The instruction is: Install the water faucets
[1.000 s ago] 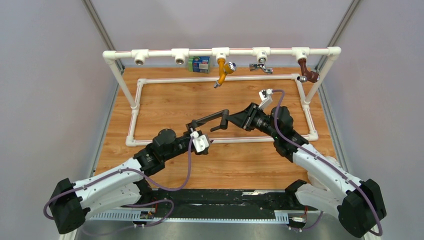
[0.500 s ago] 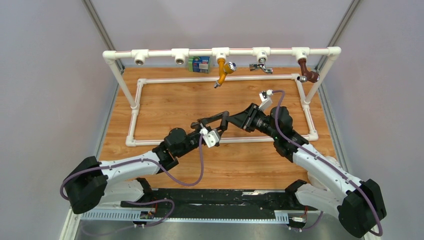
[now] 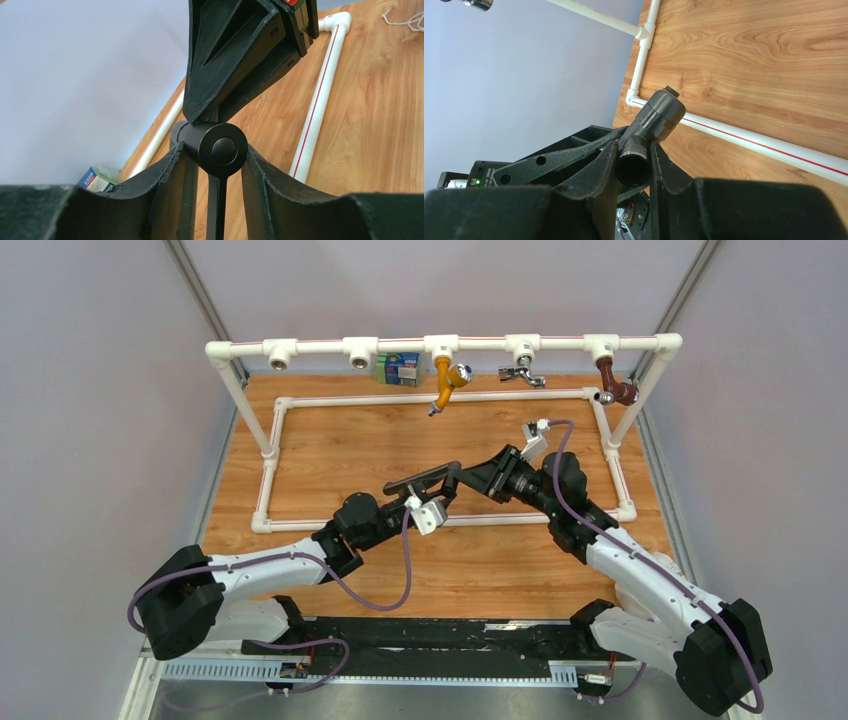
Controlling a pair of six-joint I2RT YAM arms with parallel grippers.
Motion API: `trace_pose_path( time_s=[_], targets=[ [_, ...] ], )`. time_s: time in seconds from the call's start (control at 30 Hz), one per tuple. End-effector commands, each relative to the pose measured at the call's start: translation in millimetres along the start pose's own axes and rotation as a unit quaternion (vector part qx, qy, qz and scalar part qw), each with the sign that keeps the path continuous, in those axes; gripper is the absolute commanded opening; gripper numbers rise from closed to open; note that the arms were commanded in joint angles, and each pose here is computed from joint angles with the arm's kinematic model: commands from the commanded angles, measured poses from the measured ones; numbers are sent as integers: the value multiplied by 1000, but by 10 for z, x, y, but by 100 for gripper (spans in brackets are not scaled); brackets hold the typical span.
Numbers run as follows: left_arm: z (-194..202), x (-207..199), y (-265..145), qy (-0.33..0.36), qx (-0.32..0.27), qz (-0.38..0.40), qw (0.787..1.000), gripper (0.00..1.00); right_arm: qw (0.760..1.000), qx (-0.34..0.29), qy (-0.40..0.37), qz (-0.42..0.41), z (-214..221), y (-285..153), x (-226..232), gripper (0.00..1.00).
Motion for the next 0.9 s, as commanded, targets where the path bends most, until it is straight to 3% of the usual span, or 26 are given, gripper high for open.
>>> trace_pose_path(
  time_s=[0.0,0.1,0.13,0.2,0.3,0.47,0.67,0.87],
  targets=[
    [-354,130,95,-16,-62,-15,998,39,999,-3,-6,-51,-55,-33,281,0],
    [-386,148,90,-26,-68,-21,997,26,999,1,-4,-48,-38,-26,259,0],
    [-401,156,88,-31,-70,-22,997,14,999,3,-5,-47,-30,-20,244,1],
    [-391,182,79,-41,-63,-31,997,0,999,3,-10,-42,-25,-18,216,9],
    [-359,321,41,-86,-30,-70,993,0,999,-9,-34,-33,-69,-26,192,38],
    [-252,368,-89,-155,32,-78,984,0,992,-38,-119,-32,-247,-117,225,66],
    [-345,519,-294,-219,33,-72,973,0,968,-80,-232,-57,-406,-230,381,69],
    [-551,595,-343,-276,38,-47,959,0,954,-82,-250,-147,-356,-236,649,65]
  ],
)
Point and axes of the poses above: each gripper's point midway between its finger pads, its own y axis out along the fingers, its own x axis along the line the jaws close on, z = x × y, the point moved 2 cm from there along -y, back along the fingers, and after that the axes turned 1 degree about y, right-handed, at the moved point
